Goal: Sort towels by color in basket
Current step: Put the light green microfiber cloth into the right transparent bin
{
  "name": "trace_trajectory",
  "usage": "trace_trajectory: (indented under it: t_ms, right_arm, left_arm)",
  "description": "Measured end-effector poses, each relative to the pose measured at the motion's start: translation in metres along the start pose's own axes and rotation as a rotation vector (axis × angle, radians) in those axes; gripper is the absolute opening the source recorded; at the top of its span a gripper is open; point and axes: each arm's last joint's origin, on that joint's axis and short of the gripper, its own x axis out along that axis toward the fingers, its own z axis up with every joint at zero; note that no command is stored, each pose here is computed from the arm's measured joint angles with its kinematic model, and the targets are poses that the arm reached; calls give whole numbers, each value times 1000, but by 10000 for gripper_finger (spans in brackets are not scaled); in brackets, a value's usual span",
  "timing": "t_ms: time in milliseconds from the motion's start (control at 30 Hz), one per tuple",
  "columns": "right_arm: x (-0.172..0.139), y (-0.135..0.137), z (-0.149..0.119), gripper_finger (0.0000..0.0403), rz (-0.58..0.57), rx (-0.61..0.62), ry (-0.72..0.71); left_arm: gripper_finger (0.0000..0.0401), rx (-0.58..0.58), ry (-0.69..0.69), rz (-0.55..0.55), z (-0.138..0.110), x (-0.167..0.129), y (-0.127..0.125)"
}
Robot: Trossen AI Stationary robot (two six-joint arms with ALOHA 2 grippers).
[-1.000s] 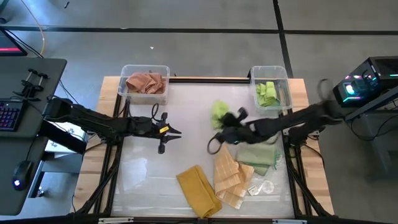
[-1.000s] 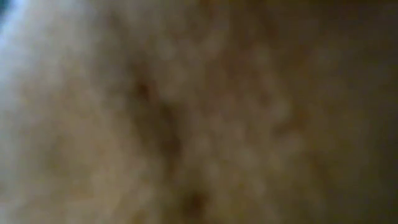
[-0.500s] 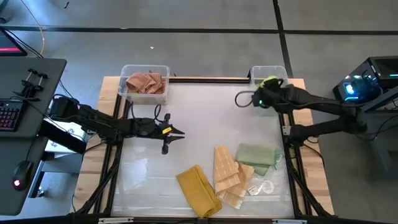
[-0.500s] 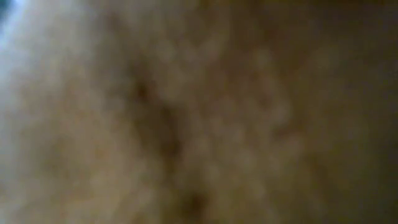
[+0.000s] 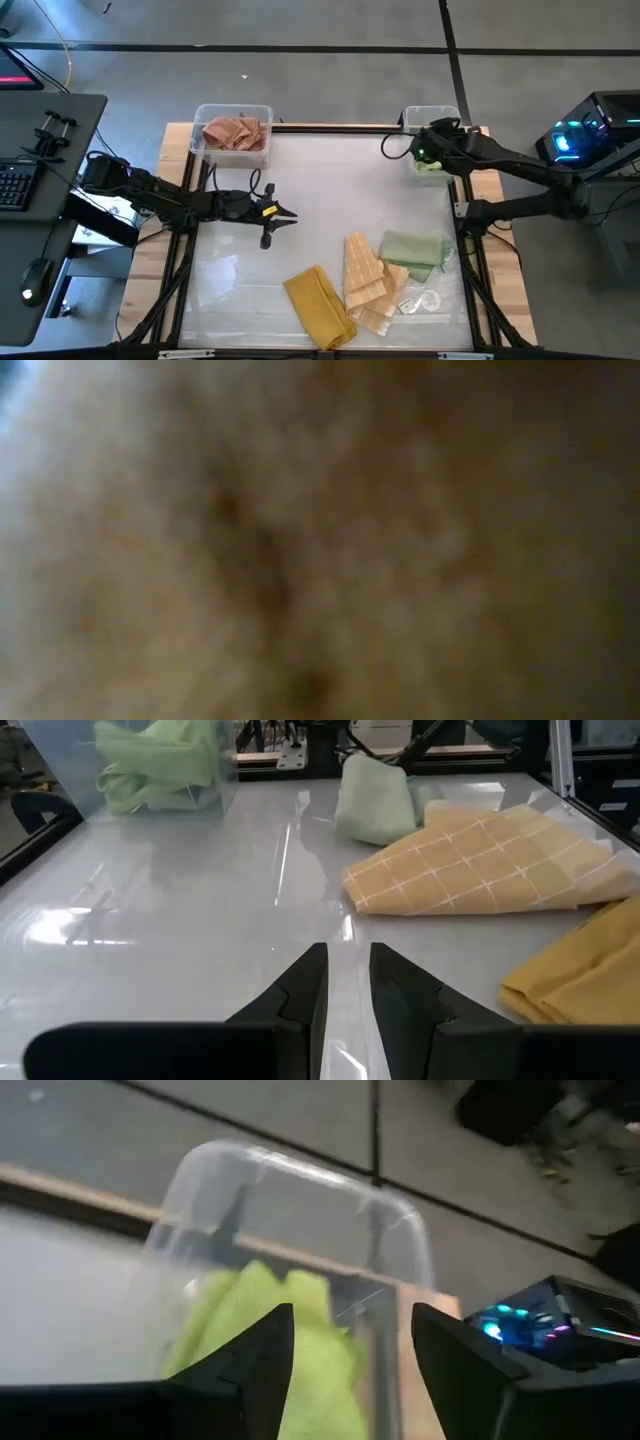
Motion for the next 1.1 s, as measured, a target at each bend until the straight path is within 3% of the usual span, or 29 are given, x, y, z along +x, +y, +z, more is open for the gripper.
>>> trace_trajectory:
  t_ms: [167, 267, 500, 633, 800, 900, 1100]
  right_arm:
    - [-17, 15, -9, 199, 198, -123, 31]
    - [-38, 30, -16, 199, 375, -132, 11]
    - [-101, 79, -42, 199, 723, -161, -176]
    - [-127, 112, -74, 199, 856, -353, -205]
    - [-138, 145, -126, 199, 990, -580, 0]
    - [-136, 154, -149, 199, 988, -604, 214]
    - [-121, 137, -173, 199, 647, -521, 484]
  left_arm:
    - [64, -6, -2, 0, 0, 0, 0]
    - [64, -4, -2, 0, 0, 0, 0]
    - [64, -18, -2, -1, 0, 0, 0]
    - [64, -19, -3, -11, 0, 0, -3]
    - [64, -3, -4, -12, 0, 0, -3]
    - [64, -3, -8, -11, 1, 0, -3]
    - [64, -3, -10, -9, 1, 0, -3]
